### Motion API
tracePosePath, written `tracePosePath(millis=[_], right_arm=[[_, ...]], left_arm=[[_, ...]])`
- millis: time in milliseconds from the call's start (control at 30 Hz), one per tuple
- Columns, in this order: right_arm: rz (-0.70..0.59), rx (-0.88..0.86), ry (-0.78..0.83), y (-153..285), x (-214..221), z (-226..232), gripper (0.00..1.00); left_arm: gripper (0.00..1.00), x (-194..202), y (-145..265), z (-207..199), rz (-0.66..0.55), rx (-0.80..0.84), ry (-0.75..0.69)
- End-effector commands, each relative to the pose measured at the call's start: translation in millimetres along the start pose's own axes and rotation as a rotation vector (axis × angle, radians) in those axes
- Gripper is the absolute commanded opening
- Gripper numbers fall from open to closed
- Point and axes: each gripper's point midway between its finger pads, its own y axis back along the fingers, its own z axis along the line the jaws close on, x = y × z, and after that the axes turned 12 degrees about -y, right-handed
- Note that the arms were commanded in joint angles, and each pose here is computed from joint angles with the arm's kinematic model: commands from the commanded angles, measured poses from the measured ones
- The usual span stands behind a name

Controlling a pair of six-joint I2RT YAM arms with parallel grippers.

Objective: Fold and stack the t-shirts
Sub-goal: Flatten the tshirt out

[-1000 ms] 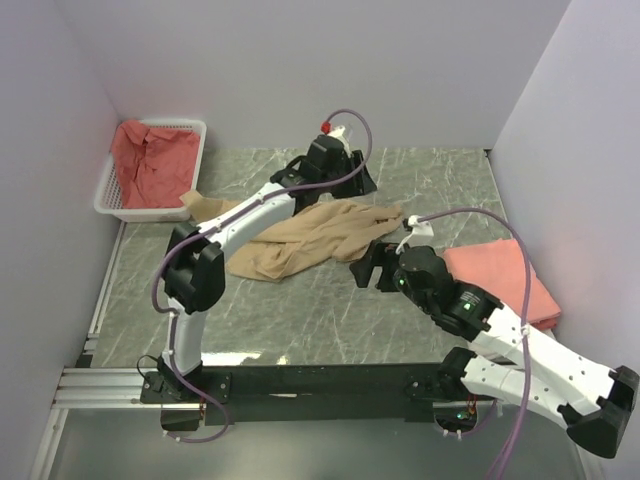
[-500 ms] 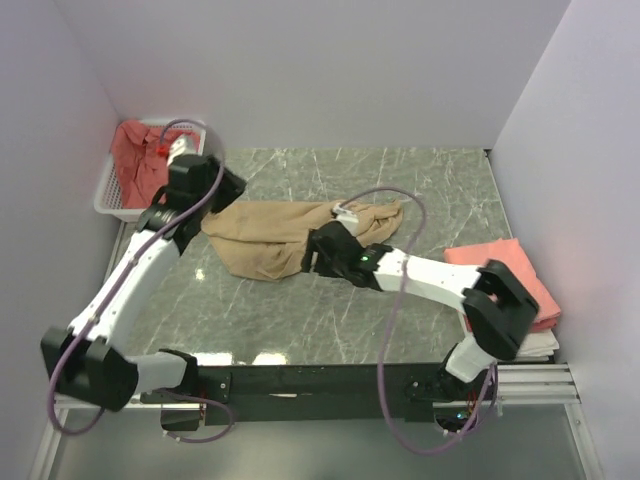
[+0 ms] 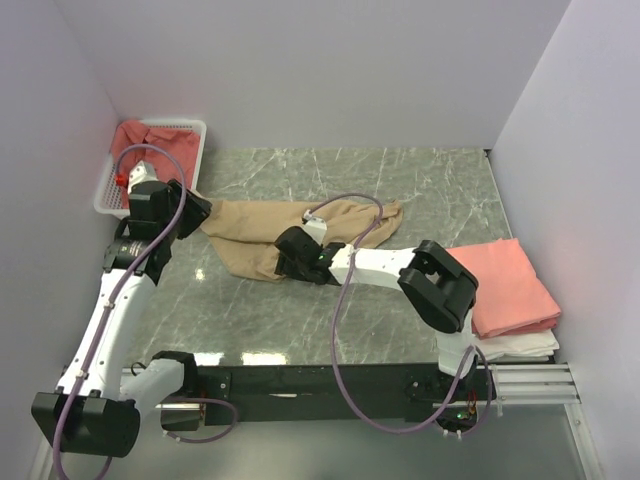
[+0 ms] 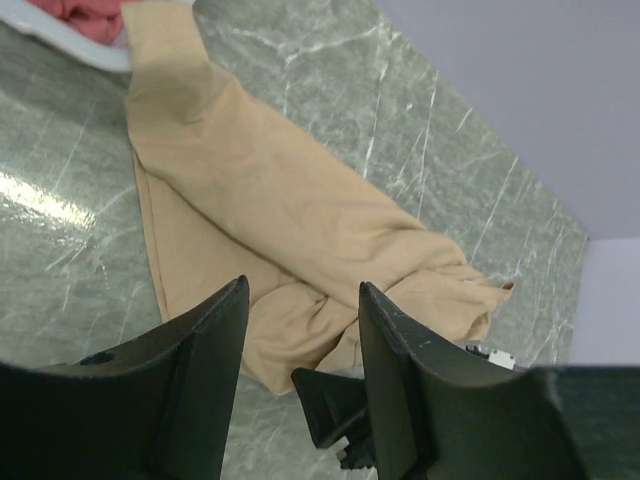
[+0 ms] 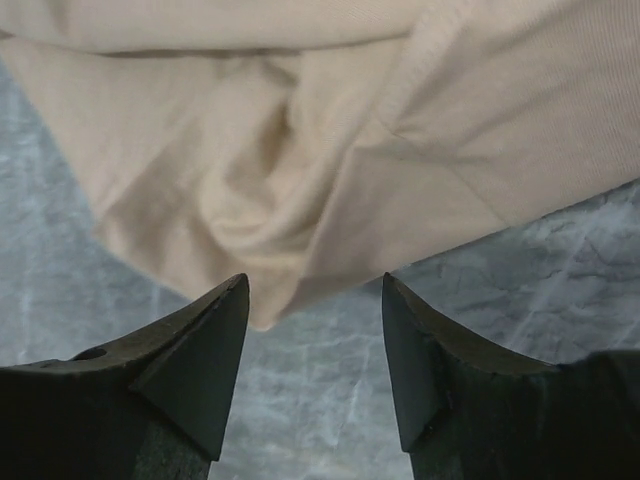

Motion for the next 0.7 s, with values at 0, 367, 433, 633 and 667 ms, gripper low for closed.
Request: tracePosePath(millis=[0, 367, 433, 633, 667], right_arm=[[-0.050, 0.006, -0.046, -4, -8, 12, 0.61], [-0.068, 0.064, -0.056, -9, -7, -5, 0.27], [-0.077, 0.057, -0.061, -3, -12, -4, 0.09], [-0.158, 0.077, -0.081, 39, -50, -36, 0.00], [-0.175, 0.074, -0.089, 47, -60, -41, 0.00]], left_arm=[[0.53, 8, -1, -3, 0.026, 0.045, -0.018], [0.52, 24, -13, -3, 0.069, 0.069, 0.000], [0.53, 28, -15, -2, 0.072, 0.073, 0.005], [0.49, 58, -29, 8, 0.152, 0.054, 0.043], [0.48, 63, -31, 9, 0.160, 0.056, 0.056]])
